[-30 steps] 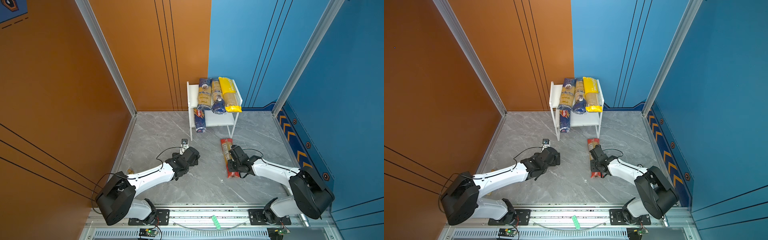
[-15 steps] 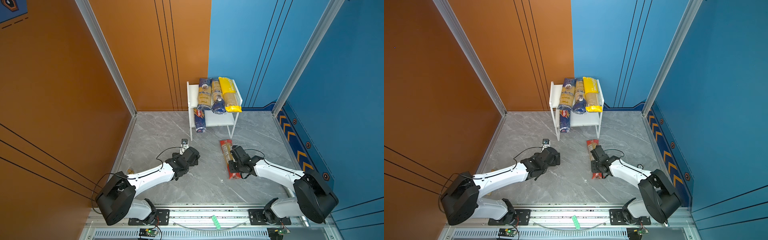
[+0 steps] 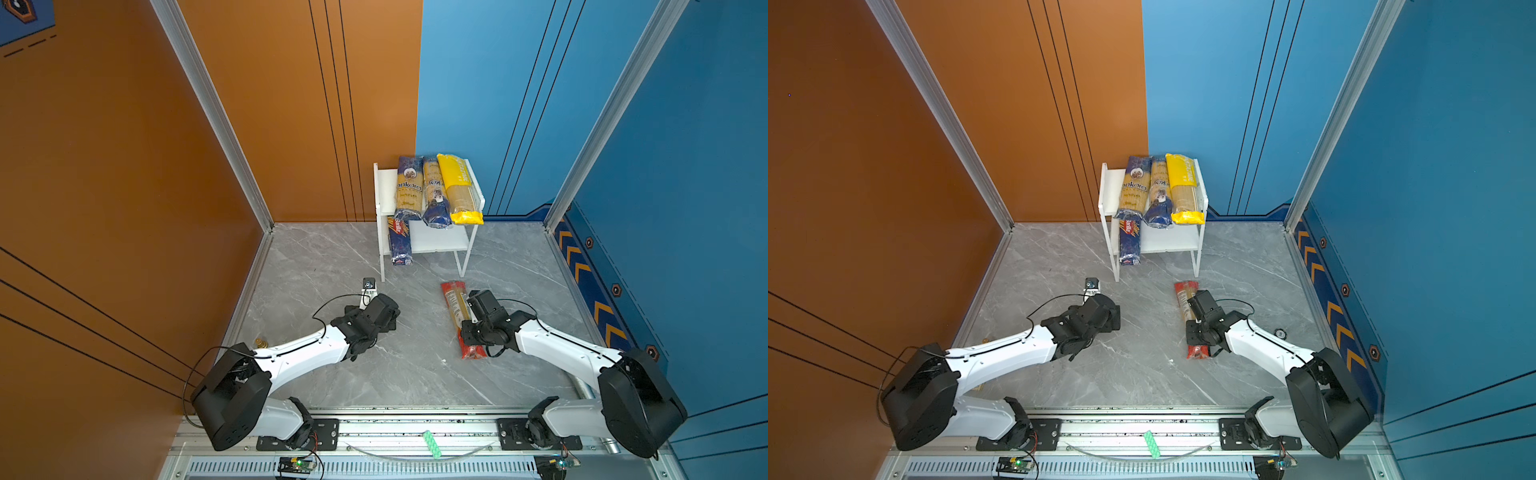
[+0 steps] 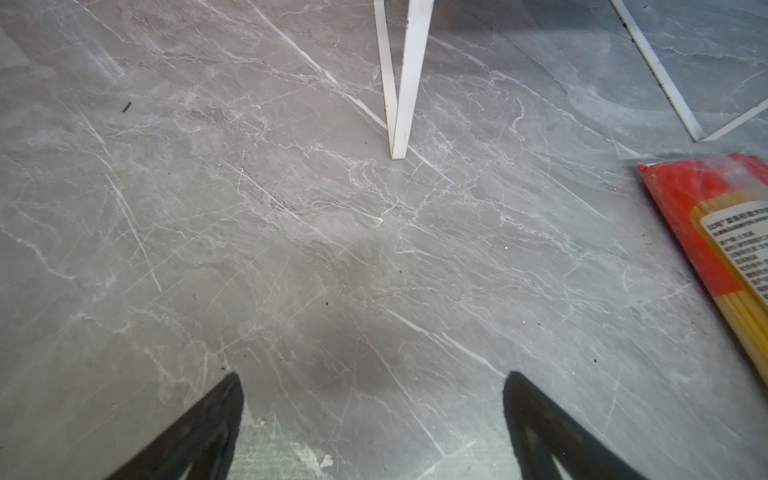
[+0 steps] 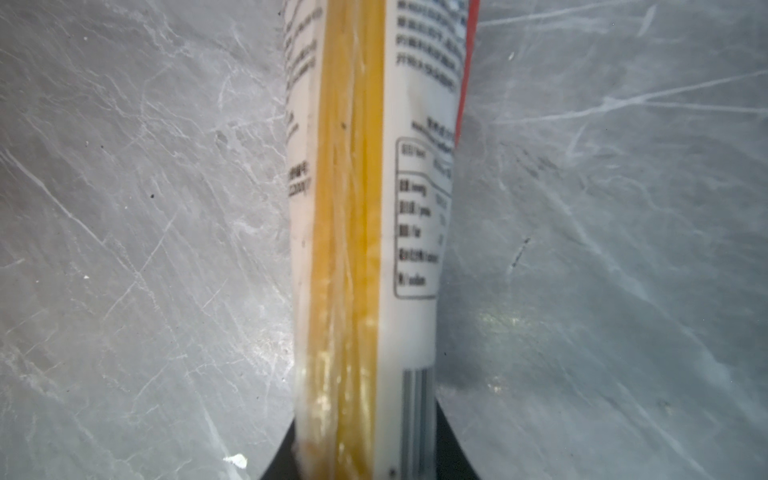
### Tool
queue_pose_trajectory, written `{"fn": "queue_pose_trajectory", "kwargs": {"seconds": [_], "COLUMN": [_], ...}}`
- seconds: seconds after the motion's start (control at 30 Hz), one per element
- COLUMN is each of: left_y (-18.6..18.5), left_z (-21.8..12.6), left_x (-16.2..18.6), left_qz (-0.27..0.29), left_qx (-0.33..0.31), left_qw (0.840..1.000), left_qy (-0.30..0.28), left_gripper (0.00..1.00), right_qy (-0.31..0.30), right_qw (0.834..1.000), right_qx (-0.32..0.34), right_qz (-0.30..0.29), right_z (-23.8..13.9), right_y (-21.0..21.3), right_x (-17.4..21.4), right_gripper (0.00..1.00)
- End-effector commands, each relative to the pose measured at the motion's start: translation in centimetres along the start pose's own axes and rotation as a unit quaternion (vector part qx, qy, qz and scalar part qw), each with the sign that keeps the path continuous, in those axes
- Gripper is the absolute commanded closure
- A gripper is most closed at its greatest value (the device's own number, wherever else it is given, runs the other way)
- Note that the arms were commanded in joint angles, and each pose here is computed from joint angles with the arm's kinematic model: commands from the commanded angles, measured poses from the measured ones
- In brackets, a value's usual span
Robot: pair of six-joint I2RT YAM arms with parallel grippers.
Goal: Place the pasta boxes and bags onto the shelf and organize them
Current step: 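Tilt the red-capped bag upright with the right gripper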
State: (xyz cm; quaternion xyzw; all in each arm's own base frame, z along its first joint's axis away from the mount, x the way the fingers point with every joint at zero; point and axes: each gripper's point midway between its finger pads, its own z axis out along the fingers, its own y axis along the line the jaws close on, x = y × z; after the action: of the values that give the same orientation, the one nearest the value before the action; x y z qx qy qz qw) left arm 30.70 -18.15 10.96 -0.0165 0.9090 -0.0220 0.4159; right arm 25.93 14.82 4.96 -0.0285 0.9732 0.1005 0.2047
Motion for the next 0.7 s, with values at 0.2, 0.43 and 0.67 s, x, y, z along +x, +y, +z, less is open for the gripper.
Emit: {"fn": "queue_pose_trajectory", "kwargs": {"seconds": [0.2, 0.43, 0.67], "left_y": [1.1, 1.1, 1.1], "left_z": [0.0, 0.0, 0.0], "left_x": [0.4, 0.5, 0.5], "left_qz": [-0.003, -0.002, -0.003], "left_qx": [-0.017, -0.017, -0.018], "left_qw": [1.0, 1.0, 1.0], "left_qy": [-0.002, -0.001, -0.002], "left_gripper": [0.02, 0.02, 0.02], "right_qy": [-0.075, -0.13, -0.156], "right_qw": [0.997, 0.991, 0.987], "right_qx": [-0.002, -0.005, -0.006], "right_qz": [-0.012, -0.024, -0.029], "right_z": [-2.9, -5.2, -7.5], "right_y": [0.1, 0.5, 0.7], "right_x": [-2.7, -4.3, -5.3], "right_gripper": [1.0, 1.0, 1.0]}}
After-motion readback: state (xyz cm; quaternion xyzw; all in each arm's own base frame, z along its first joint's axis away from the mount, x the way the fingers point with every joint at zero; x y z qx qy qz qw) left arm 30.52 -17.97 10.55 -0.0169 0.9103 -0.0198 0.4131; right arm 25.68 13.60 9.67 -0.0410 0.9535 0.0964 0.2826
